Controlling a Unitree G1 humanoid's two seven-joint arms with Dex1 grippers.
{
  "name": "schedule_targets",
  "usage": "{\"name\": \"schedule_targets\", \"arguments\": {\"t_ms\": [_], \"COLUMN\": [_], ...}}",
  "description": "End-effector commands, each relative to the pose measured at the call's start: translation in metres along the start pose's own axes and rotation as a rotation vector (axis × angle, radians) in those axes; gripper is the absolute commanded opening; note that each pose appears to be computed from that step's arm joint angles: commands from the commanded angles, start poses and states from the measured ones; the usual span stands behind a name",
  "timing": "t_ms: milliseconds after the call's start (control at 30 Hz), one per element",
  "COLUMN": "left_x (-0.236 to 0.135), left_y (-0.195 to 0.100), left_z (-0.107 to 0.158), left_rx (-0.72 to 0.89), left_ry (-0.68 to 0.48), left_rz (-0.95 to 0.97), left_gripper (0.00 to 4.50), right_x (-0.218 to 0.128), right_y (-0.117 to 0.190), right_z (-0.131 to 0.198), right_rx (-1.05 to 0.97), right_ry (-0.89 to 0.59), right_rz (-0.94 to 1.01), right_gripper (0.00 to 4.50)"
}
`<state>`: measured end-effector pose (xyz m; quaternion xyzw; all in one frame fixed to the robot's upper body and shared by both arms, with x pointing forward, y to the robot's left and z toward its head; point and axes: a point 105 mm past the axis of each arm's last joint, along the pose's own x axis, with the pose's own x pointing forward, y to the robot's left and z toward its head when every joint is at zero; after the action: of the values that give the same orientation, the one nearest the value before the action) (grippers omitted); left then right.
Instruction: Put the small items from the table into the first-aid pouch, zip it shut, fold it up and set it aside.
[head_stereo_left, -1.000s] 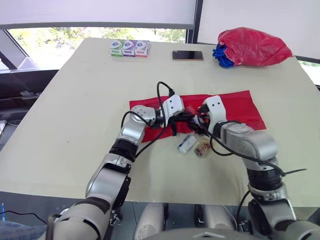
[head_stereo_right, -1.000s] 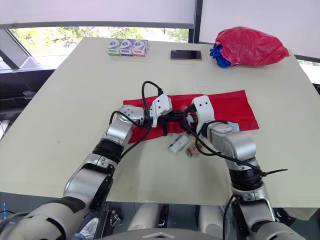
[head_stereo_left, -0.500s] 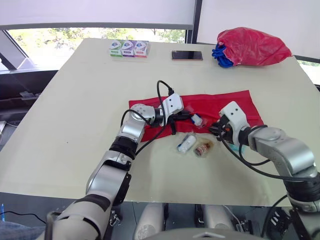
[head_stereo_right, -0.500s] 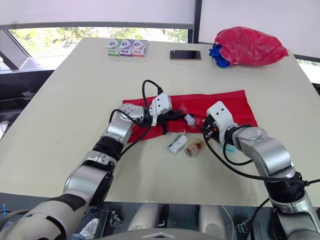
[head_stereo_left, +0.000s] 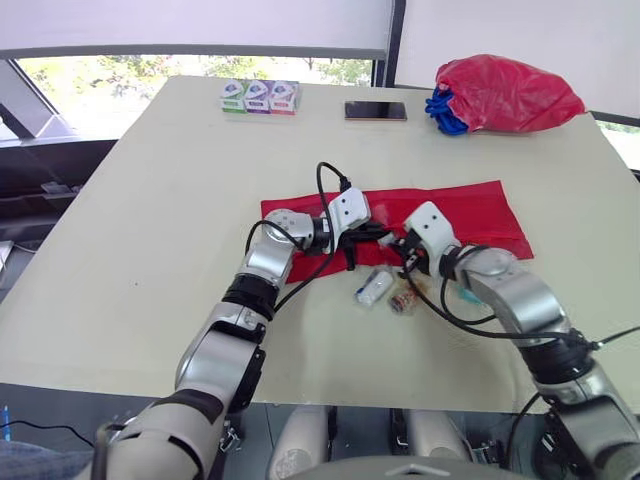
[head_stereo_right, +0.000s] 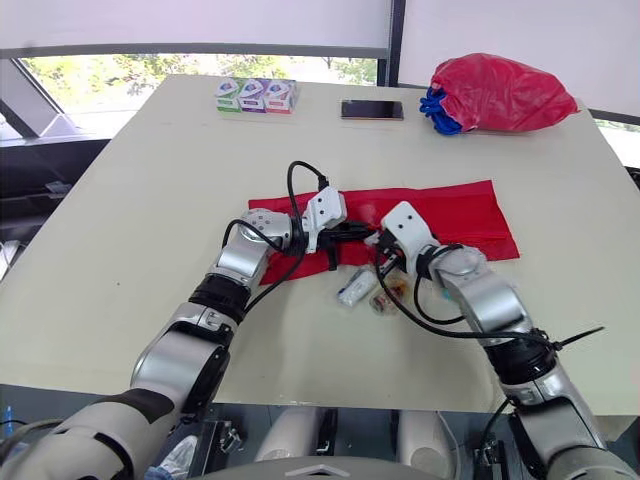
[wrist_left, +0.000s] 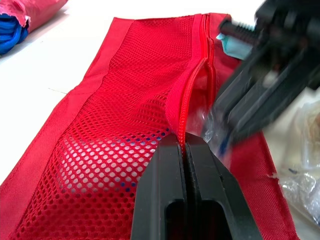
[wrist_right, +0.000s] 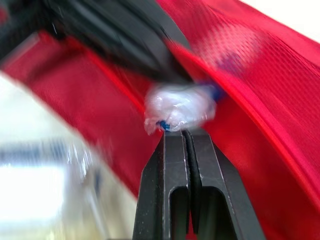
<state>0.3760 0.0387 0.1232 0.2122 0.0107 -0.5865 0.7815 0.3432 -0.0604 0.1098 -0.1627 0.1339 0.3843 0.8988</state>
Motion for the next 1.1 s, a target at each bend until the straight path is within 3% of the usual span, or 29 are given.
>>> {"name": "schedule_targets", "arguments": {"t_ms": [33,267,867,1100], "left_x": [0.002,0.001,-0.004,-0.001], "left_y": [-0.002,-0.004,0.004,0.003], "left_z": [0.015,0.014,0.010,0.011], "left_rx": [0.023,0.018,0.023,0.032], "left_ry": [-0.055,-0.052,-0.033,-0.037], "left_rz": [-0.005,-0.008,0.023,0.009], "left_gripper": [0.00,0.00,0.00,0.00], "right_x": [0.008,0.024,-0.006,0.004], "right_y": [-0.005,-0.003,-0.041,-0.036], "right_z": [0.019,0.035,-0.005,0.004], "right_rx": [-0.045,-0.092,-0.192,-0.210], "right_ry": [-0.064,-0.160,-0.034,-0.098], "right_rz": [-0.026,-0.023,-0.168,-0.189], "right_gripper": [0.06,0.06,0.06,0.06]}}
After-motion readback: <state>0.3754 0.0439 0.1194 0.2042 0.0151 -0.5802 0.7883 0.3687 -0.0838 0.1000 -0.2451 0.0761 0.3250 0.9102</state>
